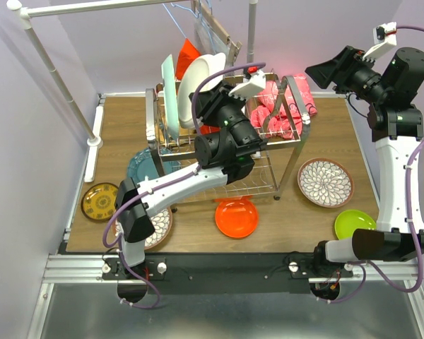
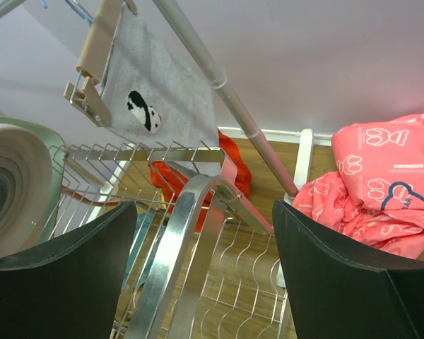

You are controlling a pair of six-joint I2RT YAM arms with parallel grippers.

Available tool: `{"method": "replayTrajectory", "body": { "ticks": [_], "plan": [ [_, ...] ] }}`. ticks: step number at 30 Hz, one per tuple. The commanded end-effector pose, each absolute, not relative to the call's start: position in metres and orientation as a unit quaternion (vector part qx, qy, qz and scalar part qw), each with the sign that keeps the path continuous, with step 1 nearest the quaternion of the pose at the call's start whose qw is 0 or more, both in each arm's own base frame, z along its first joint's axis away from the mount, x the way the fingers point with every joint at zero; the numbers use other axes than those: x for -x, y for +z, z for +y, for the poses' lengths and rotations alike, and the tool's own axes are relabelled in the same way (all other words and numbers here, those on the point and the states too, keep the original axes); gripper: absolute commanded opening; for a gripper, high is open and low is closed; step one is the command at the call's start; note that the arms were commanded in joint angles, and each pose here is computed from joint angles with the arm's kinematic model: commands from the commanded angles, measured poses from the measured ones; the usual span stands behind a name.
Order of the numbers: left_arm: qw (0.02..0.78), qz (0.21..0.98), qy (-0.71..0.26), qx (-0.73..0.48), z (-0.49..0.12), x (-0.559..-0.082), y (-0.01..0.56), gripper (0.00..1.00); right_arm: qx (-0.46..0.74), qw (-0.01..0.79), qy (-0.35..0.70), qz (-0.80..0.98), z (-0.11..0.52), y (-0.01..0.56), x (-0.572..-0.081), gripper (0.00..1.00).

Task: Load the plates into the dish rack
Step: Insert the plate into the dish rack

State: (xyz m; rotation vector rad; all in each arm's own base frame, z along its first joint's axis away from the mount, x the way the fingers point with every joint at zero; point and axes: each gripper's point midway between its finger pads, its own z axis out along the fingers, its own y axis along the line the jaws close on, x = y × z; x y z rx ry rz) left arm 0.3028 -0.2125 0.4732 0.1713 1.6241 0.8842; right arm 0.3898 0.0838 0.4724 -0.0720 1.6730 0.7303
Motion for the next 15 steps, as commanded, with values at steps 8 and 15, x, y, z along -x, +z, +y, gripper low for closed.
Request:
{"method": "replayTrajectory", "body": {
  "ticks": [8,15],
  "plan": [
    [0.646,0.737,0.147,0.135,-0.1819,-0.287,0.4441,0.0,0.029,0.615,0.311,0.725,0.0837,0.4751,-0.3881,0.86],
    [0.646,0.736,0.149,0.139,-0.1827,-0.2895,0.4407,0.0,0.029,0.615,0.31,0.724,0.0835,0.4756,-0.3873,0.86]
  ]
}}
